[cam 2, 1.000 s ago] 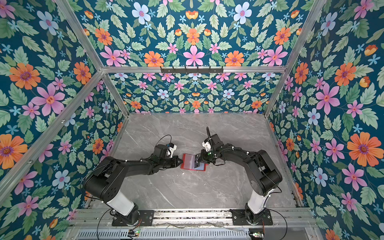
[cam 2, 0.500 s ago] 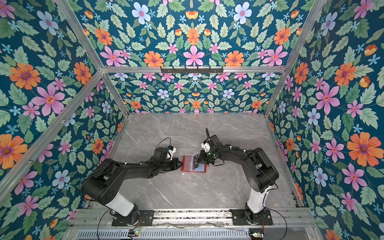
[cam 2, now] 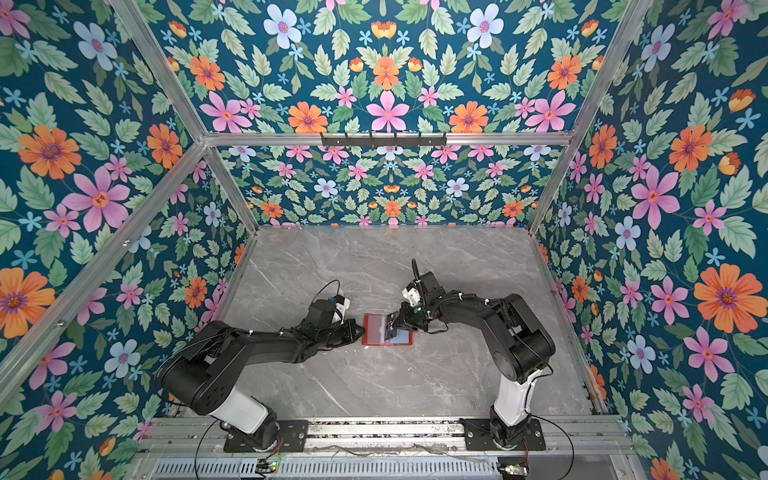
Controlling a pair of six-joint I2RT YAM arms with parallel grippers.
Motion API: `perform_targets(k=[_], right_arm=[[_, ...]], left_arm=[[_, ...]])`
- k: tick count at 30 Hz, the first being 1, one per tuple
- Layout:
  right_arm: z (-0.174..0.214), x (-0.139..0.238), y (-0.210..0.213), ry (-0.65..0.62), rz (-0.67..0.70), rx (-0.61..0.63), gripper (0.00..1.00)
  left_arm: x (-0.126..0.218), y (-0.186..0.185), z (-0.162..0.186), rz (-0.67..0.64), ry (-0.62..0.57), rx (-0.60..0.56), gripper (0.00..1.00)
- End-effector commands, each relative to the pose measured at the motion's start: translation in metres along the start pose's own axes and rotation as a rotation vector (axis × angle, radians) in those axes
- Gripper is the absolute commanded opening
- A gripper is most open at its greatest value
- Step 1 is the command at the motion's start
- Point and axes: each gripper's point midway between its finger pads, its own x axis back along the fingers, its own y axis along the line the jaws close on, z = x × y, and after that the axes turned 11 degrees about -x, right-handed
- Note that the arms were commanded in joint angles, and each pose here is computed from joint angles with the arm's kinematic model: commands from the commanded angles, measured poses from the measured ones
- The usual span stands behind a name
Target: Put the credit cards into the card holder
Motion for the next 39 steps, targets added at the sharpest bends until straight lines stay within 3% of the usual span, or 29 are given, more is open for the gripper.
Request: perform_targets(k=[1,27,39], right_arm=[[0.002,-0.002,0.005,0.017,-0.033,0.0,0.0],[0.004,-0.012,0.0,0.049,-0.048,-0.016,0.0],[-0.007,0.003,0.009,-0.062,-0.066,0.012,0.0]], left_arm=[[0.0,-0.001,-0.003,0.001,-0.017,-0.008,0.0],[-0.001,-0.004,0.0,0.005,-0.012,-0.015,0.0],[0.001,0.0,0.0,-0.019,-0.013,-0.02,0.0]])
